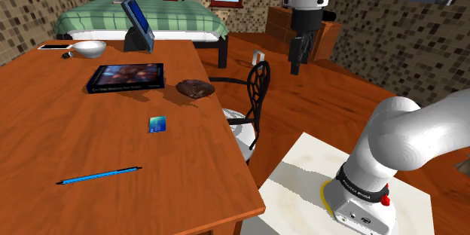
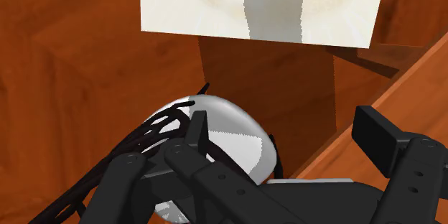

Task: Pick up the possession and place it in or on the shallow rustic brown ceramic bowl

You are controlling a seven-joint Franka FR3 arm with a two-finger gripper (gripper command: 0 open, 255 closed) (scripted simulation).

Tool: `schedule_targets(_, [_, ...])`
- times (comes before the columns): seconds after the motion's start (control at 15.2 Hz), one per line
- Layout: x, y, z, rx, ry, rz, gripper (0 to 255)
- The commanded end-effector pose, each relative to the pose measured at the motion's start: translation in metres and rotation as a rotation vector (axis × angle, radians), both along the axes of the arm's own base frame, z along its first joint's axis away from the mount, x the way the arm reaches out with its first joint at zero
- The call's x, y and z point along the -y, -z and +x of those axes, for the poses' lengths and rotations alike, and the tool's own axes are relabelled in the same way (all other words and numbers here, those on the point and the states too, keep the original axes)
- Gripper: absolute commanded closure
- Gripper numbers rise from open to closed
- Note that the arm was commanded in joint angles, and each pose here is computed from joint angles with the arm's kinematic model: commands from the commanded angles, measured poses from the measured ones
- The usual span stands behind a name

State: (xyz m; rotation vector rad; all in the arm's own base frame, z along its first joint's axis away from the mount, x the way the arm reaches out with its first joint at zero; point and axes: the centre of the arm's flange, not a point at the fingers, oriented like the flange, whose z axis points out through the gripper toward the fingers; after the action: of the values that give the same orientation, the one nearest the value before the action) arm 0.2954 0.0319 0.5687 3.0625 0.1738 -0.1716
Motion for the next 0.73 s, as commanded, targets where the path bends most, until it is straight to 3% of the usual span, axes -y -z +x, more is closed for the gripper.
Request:
schedule_targets(0.0, [0.0,0.0,0.0,0.0,0.0,0.0,0])
schedule_targets(0.66, [-0.094,0.057,0.062,0.069,0.178,-0.007,0])
